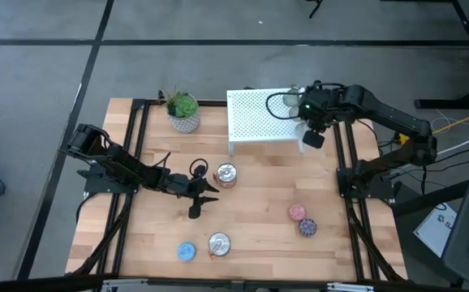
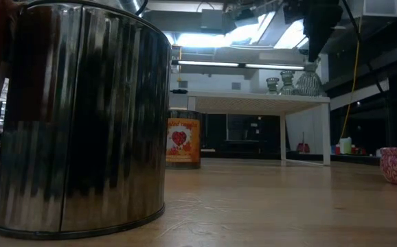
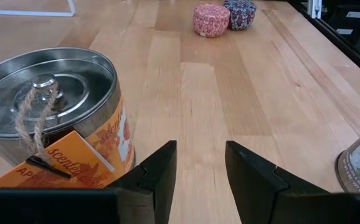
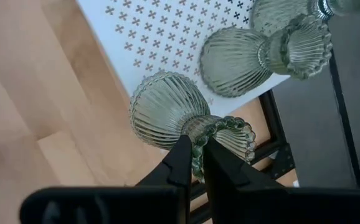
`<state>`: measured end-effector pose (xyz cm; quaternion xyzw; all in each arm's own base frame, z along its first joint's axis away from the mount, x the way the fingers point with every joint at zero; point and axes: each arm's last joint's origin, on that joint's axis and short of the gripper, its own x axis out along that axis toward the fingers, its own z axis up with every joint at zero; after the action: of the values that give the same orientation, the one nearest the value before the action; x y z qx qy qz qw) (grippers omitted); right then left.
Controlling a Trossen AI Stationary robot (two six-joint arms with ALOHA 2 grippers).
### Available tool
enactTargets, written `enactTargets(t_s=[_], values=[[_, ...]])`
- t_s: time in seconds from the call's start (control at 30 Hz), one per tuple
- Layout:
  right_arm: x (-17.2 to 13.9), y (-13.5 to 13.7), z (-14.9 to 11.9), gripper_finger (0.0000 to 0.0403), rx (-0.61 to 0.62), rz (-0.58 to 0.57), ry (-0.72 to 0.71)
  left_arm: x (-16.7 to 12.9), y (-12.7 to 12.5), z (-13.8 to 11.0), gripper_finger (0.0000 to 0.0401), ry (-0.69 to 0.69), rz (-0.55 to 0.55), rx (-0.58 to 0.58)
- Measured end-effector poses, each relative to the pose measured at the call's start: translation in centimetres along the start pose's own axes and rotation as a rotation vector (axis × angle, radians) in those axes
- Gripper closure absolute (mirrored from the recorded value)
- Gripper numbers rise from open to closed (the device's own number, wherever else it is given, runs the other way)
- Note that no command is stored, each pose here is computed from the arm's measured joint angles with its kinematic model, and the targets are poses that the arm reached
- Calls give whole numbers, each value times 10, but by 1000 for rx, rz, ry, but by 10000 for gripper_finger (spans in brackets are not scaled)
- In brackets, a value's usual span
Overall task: Pick & Place candle stick holders
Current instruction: Put the green glass candle holder on the shelf aligned with the other glass candle holders
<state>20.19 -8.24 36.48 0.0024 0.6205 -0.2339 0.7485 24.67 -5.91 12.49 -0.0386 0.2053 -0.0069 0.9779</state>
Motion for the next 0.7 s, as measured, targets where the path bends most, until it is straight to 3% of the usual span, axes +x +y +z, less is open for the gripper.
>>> enactTargets(t_s=[0.7], values=[[13,3,6,374,-117,-54,-35,0,0,1,269,-7,9,-23]])
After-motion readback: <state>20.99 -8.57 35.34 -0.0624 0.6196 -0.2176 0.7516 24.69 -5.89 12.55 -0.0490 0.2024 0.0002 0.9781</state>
